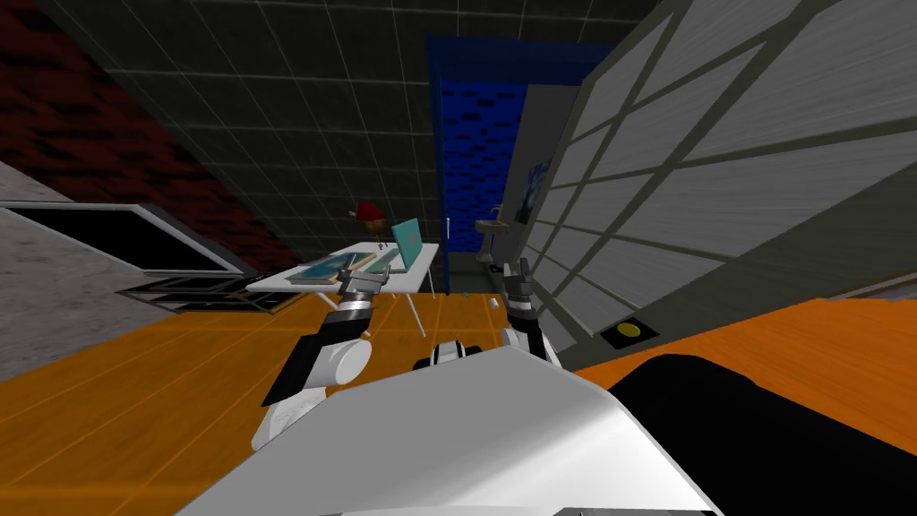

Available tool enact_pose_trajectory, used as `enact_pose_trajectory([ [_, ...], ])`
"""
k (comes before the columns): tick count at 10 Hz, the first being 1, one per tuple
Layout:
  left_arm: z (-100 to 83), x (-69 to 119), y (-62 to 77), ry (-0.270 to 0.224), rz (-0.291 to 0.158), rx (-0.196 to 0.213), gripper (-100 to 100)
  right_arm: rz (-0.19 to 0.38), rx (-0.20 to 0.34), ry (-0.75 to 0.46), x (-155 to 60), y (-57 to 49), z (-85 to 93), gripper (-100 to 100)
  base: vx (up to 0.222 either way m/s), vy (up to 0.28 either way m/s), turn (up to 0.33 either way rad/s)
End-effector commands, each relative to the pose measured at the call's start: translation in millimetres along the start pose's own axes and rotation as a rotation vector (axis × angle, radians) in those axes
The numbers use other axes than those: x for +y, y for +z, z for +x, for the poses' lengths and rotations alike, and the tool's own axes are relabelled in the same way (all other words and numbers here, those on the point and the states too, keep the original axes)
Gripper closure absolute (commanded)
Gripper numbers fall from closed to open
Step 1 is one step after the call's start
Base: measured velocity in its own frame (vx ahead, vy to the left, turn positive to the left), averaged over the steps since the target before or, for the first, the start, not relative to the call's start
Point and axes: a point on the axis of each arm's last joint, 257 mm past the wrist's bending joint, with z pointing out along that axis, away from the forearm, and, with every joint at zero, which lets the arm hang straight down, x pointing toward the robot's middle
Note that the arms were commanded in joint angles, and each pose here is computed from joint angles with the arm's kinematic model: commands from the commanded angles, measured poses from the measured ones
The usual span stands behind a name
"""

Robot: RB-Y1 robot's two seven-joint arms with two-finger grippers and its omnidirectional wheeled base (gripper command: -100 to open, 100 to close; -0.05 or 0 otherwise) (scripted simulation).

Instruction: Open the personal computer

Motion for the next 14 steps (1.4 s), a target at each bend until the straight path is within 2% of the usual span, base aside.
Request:
enact_pose_trajectory([
  [1,-8.1,11.2,10.5,0.052,-0.038,0.006,-100,0.000,0.000,0.000,0,-0.1,0.0,0,0.116,-0.045,0.032],
  [3,-14.0,21.0,17.5,0.086,-0.065,-0.005,-100,0.000,0.000,0.000,0,-0.2,-0.1,0,0.158,-0.016,-0.004],
  [5,-17.3,28.5,23.8,0.090,-0.076,-0.027,-100,0.000,0.000,-0.001,0,-0.2,-0.1,0,0.146,-0.006,-0.012],
  [7,-18.3,32.9,27.8,0.073,-0.074,-0.051,-100,0.000,0.000,0.000,0,-0.1,-0.1,0,0.101,-0.013,-0.011],
  [11,-17.6,38.2,32.8,0.001,-0.051,-0.103,-100,0.000,0.000,0.000,0,-0.1,-0.1,0,0.046,-0.001,-0.008],
  [12,-17.8,37.4,32.0,0.012,-0.054,-0.096,-100,0.000,0.000,0.000,0,-0.1,-0.1,0,0.013,-0.002,-0.001],
  [13,-11.9,41.0,44.3,-0.009,-0.038,-0.067,-100,0.000,0.000,0.000,0,-0.1,-0.1,0,-0.060,-0.010,0.132],
  [14,-10.0,45.4,50.5,-0.014,-0.041,-0.060,-100,0.000,0.000,0.000,0,0.0,-0.1,0,-0.075,-0.015,0.084],
])
